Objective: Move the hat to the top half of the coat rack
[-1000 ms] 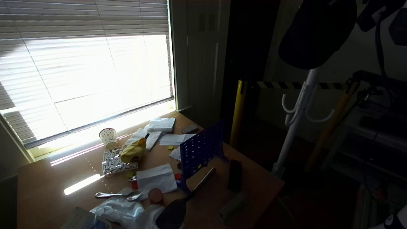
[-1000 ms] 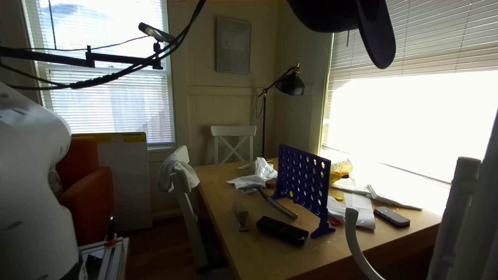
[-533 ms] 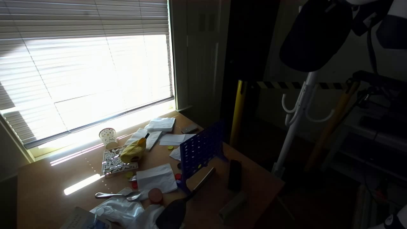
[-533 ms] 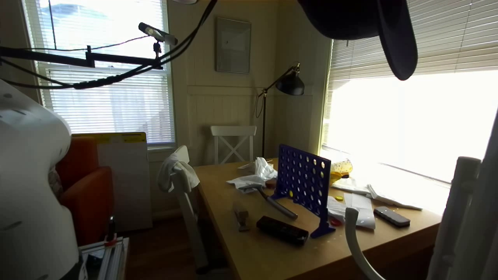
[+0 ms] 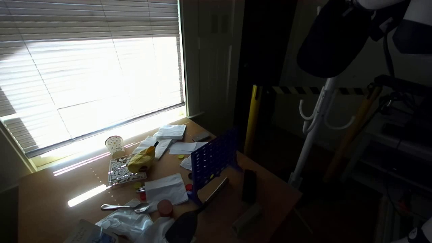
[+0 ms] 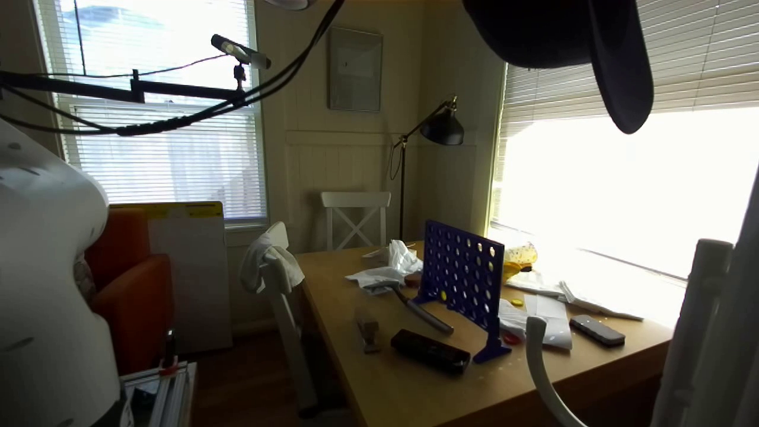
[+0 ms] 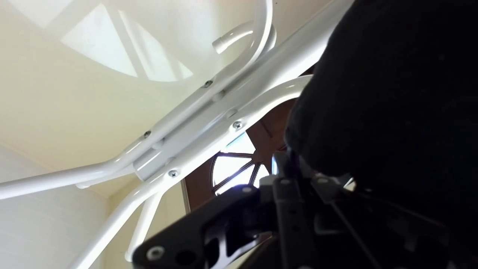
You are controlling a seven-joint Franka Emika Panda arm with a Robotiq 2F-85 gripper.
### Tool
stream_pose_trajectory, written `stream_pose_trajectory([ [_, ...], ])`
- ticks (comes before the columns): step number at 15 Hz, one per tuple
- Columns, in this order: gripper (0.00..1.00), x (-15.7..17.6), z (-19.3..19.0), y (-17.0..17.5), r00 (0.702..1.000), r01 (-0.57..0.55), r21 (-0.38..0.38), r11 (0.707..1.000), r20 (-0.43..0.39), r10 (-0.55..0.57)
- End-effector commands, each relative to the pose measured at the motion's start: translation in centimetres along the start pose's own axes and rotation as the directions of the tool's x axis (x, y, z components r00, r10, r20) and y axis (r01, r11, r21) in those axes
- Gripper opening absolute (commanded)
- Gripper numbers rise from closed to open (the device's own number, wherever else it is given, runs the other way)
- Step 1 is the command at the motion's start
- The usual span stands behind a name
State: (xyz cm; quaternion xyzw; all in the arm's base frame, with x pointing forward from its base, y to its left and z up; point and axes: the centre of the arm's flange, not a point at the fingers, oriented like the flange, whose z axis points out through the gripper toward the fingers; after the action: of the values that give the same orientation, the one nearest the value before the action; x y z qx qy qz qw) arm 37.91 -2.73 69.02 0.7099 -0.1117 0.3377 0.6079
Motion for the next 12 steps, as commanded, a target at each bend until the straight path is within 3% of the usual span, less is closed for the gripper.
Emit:
stream_pose_trajectory([
  [1,0.01,1.3,0.5,-0.3,1.000,-0.022,-0.033,0.999,-0.017,0.022],
  [12,0.05,0.4,0.2,-0.4,1.000,-0.002,-0.005,1.000,-0.006,0.002],
])
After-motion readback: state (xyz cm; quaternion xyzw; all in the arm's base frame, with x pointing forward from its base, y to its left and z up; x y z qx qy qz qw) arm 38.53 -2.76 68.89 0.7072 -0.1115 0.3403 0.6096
